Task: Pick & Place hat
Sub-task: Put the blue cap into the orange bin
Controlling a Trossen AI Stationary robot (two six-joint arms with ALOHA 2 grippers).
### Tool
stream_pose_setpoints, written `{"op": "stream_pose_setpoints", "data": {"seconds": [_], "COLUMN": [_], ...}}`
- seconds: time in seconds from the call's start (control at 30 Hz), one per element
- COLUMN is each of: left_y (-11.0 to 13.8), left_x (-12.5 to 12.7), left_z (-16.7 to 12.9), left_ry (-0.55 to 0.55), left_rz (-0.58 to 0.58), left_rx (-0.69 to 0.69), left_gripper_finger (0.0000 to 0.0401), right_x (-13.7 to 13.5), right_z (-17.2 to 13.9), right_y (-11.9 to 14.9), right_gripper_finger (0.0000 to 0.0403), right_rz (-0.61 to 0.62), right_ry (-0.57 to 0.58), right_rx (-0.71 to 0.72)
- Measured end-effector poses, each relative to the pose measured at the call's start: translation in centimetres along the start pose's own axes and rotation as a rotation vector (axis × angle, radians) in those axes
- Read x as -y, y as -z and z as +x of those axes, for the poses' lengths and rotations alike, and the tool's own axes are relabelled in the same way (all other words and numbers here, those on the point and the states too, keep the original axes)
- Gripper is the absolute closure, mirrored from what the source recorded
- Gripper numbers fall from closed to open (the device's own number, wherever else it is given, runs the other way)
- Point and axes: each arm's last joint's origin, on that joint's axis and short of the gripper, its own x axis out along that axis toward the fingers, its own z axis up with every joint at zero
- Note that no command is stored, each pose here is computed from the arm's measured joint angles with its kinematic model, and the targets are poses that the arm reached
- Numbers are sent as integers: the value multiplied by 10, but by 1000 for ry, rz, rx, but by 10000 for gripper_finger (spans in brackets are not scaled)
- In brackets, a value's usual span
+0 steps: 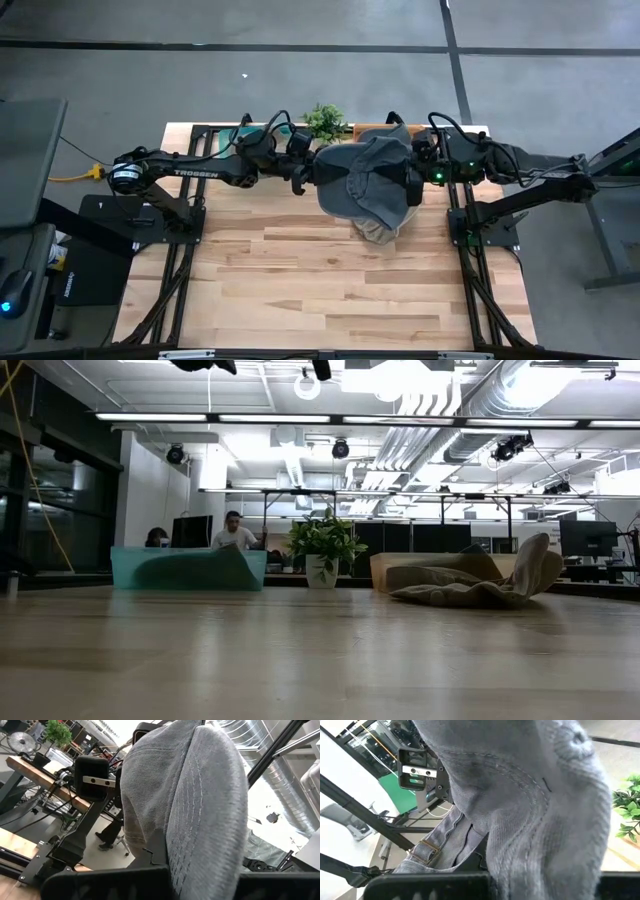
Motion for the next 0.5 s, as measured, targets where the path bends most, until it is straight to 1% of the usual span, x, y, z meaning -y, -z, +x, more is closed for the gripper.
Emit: {"op": "stream_pose_setpoints", "data": {"seconds": [0.37,0.43,0.5], "left_y": [2,2,2], "left_x": [-3,-3,-3], "left_z": [0,0,0], "left_ry": [-35,-36,-38], "left_rz": [-10,-6,-6], "left_rx": [-7,-6,-5], "left_gripper_finger": [399,390,371], "right_x": [0,0,0], "right_z": [0,0,0], "right_y": [0,0,0], "right_gripper_finger": [402,402,403], "right_rz": [-4,-4,-4], "right_ry": [-4,-4,-5], "right_rx": [-3,-3,-3]}}
